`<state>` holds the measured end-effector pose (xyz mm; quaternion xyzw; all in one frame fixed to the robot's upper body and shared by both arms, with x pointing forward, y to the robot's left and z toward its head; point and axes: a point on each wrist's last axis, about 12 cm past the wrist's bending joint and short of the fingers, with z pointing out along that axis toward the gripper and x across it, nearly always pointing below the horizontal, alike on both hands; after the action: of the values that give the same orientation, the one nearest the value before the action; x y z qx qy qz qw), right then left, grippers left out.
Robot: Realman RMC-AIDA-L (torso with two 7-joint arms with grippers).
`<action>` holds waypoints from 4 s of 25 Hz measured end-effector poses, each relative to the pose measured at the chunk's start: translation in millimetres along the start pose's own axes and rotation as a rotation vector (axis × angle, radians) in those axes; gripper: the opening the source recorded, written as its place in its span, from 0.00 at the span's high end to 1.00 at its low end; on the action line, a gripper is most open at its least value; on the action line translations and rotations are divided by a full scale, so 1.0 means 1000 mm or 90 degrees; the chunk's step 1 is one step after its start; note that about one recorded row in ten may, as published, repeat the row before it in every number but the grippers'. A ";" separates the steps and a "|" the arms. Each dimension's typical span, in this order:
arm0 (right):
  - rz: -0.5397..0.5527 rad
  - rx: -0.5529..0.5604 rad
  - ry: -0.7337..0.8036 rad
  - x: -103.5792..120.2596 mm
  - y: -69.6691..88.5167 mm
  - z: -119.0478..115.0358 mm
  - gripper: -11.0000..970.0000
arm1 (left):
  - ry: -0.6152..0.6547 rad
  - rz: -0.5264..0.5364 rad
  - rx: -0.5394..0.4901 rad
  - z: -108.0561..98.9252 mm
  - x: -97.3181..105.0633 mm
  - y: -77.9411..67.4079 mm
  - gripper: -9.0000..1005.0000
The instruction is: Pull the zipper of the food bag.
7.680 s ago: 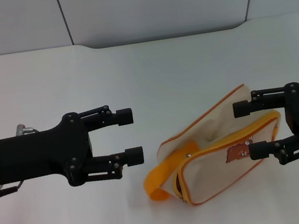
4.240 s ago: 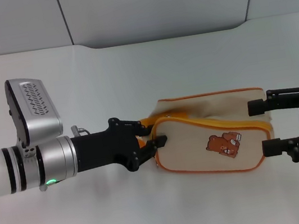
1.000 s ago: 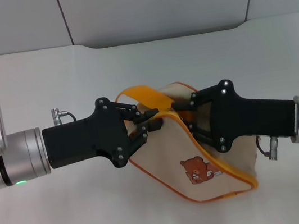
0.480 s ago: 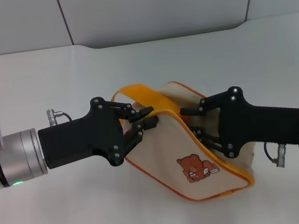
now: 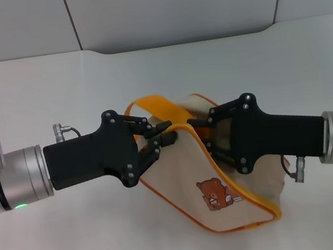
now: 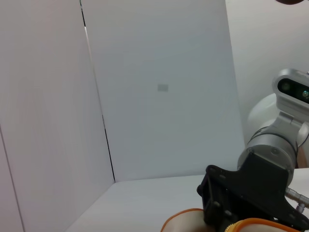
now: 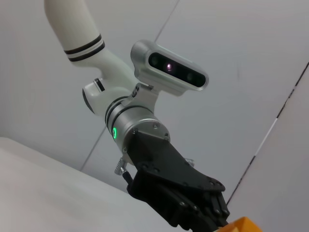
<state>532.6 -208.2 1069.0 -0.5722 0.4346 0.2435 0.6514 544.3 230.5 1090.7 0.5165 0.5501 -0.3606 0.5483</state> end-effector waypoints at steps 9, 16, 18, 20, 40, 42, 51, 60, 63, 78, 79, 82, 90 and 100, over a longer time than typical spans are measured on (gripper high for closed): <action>-0.019 -0.024 0.006 0.001 0.004 0.002 0.88 | 0.000 -0.009 -0.007 -0.004 0.003 -0.004 0.91; -0.009 -0.027 0.011 0.002 0.006 -0.001 0.99 | -0.005 -0.012 -0.025 -0.008 0.003 -0.002 0.91; 0.006 -0.034 0.016 0.004 0.011 -0.005 0.99 | -0.011 -0.016 -0.055 -0.013 0.004 0.001 0.91; 0.030 -0.041 0.025 0.005 0.020 -0.012 0.99 | -0.011 -0.018 -0.067 -0.015 0.004 0.003 0.91; 0.173 0.063 0.041 0.003 0.036 -0.068 0.95 | 0.002 -0.071 -0.176 -0.037 0.021 0.002 0.90; 0.195 0.105 0.000 -0.002 0.036 -0.074 0.94 | -0.002 -0.091 -0.189 -0.038 0.026 -0.002 0.90; 0.345 0.202 -0.095 -0.010 0.005 -0.081 0.65 | -0.011 -0.177 -0.223 -0.030 0.052 -0.031 0.90; 0.380 0.215 -0.078 -0.005 -0.006 -0.076 0.23 | -0.025 -0.177 -0.242 -0.025 0.059 -0.043 0.87; 0.391 0.219 -0.066 -0.003 -0.009 -0.077 0.12 | -0.064 -0.174 -0.213 -0.035 0.049 -0.047 0.82; 0.443 -0.118 -0.012 -0.031 -0.015 -0.101 0.13 | -0.025 -0.282 0.117 -0.059 -0.008 -0.027 0.37; 0.443 -0.118 -0.012 -0.031 -0.015 -0.101 0.13 | -0.025 -0.282 0.117 -0.059 -0.008 -0.027 0.34; 0.451 -0.131 0.003 -0.030 -0.013 -0.101 0.13 | -0.020 -0.282 0.121 -0.058 -0.007 -0.028 0.23; 0.455 -0.134 0.005 -0.029 -0.012 -0.100 0.13 | -0.022 -0.278 0.121 -0.059 -0.007 -0.030 0.18; 0.459 -0.142 0.009 -0.029 -0.011 -0.099 0.13 | -0.021 -0.277 0.120 -0.059 -0.007 -0.031 0.18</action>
<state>498.7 -300.2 1103.1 -0.4517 0.5833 0.4989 0.4547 500.3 280.2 1100.1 0.4286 0.6032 -0.5286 0.4160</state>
